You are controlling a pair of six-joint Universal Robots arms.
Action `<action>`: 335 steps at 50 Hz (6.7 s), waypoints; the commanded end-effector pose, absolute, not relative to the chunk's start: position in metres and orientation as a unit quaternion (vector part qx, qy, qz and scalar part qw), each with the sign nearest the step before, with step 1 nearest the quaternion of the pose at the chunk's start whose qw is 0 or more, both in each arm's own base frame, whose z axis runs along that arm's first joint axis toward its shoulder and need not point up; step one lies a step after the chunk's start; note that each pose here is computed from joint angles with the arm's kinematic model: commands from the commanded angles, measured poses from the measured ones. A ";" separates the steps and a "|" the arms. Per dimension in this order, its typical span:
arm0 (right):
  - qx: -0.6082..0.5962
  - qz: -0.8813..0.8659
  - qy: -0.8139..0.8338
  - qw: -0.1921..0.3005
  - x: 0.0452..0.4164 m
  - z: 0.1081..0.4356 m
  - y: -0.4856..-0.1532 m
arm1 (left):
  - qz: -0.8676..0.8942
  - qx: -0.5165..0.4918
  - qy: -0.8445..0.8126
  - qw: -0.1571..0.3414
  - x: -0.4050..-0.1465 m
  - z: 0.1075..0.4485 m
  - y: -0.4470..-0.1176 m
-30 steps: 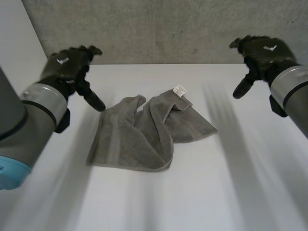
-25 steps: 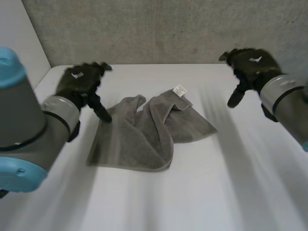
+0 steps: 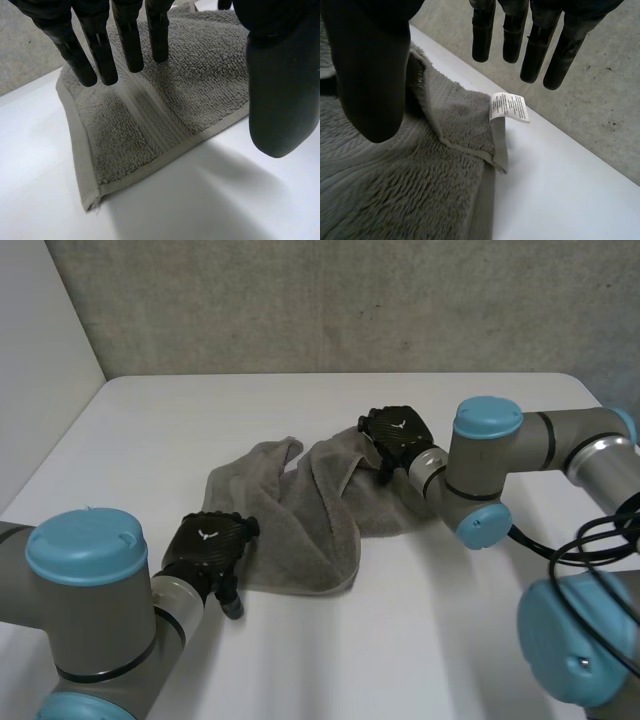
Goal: Fold the towel.
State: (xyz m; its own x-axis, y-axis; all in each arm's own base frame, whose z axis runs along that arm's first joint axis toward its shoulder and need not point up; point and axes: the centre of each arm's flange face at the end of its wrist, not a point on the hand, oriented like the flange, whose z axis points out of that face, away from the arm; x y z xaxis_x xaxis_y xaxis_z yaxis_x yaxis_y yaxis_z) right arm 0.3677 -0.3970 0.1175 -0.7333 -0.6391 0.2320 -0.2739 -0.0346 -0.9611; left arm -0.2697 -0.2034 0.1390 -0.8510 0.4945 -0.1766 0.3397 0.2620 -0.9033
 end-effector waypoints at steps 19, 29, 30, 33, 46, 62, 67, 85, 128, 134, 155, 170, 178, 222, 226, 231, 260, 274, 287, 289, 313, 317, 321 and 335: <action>-0.293 -0.611 0.695 0.240 0.383 0.107 -0.392 | 0.575 -0.266 -0.769 0.087 -0.284 0.138 -0.209; -0.308 -0.611 0.715 0.144 0.360 0.182 -0.377 | 0.568 -0.286 -0.765 0.100 -0.295 0.131 -0.196; -0.317 -0.610 0.718 0.113 0.351 0.195 -0.373 | 0.567 -0.289 -0.765 0.101 -0.296 0.130 -0.194; -0.342 -0.604 0.718 0.057 0.337 0.217 -0.357 | 0.563 -0.291 -0.767 0.101 -0.297 0.126 -0.194; -0.371 -0.583 0.723 -0.011 0.271 0.264 -0.269 | 0.558 -0.289 -0.772 0.095 -0.299 0.118 -0.203; -0.325 -0.603 0.727 -0.034 0.220 0.201 -0.240 | 0.561 -0.285 -0.773 0.084 -0.292 0.120 -0.208; -0.316 -0.606 0.729 -0.037 0.213 0.191 -0.242 | 0.565 -0.277 -0.773 0.076 -0.290 0.120 -0.219; -0.315 -0.601 0.734 -0.029 0.210 0.185 -0.242 | 0.566 -0.266 -0.777 0.069 -0.291 0.110 -0.237; -0.305 -0.622 0.721 -0.038 0.206 0.195 -0.251 | 0.621 -0.211 -0.753 0.050 -0.266 0.148 -0.269; -0.269 -0.704 0.654 -0.067 0.195 0.271 -0.248 | 0.671 -0.188 -0.715 0.052 -0.256 0.201 -0.266; -0.359 -0.660 0.660 0.002 0.204 0.366 -0.214 | 0.726 -0.231 -0.636 0.125 -0.240 0.329 -0.208; -0.406 -0.521 0.750 0.040 0.238 0.231 -0.256 | 0.547 -0.233 -0.799 0.091 -0.240 0.170 -0.284; -0.399 -0.531 0.747 0.032 0.239 0.204 -0.264 | 0.536 -0.229 -0.808 0.086 -0.238 0.148 -0.294; -0.396 -0.505 0.766 0.023 0.236 0.181 -0.263 | 0.488 -0.221 -0.842 0.063 -0.195 0.161 -0.211; -0.394 -0.506 0.767 0.012 0.234 0.180 -0.265 | 0.481 -0.244 -0.840 0.055 -0.195 0.159 -0.197; -0.394 -0.503 0.769 0.008 0.234 0.176 -0.266 | 0.506 -0.257 -0.821 0.057 -0.197 0.171 -0.182; -0.377 -0.520 0.766 -0.016 0.227 0.189 -0.273 | 0.534 -0.227 -0.814 0.005 -0.199 0.142 -0.225; -0.319 -0.696 0.640 -0.067 0.204 0.348 -0.246 | 0.764 -0.180 -0.619 0.014 -0.201 0.331 -0.222; -0.424 -0.622 0.655 -0.065 0.206 0.374 -0.228 | 0.715 -0.234 -0.656 0.058 -0.212 0.352 -0.225; -0.460 -0.593 0.656 -0.082 0.211 0.359 -0.242 | 0.685 -0.245 -0.683 0.066 -0.216 0.336 -0.241; -0.200 -0.872 0.421 -0.146 0.264 0.442 -0.354 | 0.810 -0.161 -0.552 0.118 -0.247 0.404 -0.367; -0.227 -0.879 0.403 -0.120 0.262 0.453 -0.329 | 0.821 -0.127 -0.534 0.160 -0.243 0.416 -0.363; -0.270 -0.848 0.443 -0.104 0.267 0.425 -0.328 | 0.789 -0.114 -0.576 0.180 -0.241 0.387 -0.361; -0.425 -0.590 0.683 -0.075 0.249 0.238 -0.288 | 0.612 -0.191 -0.762 0.095 -0.213 0.205 -0.331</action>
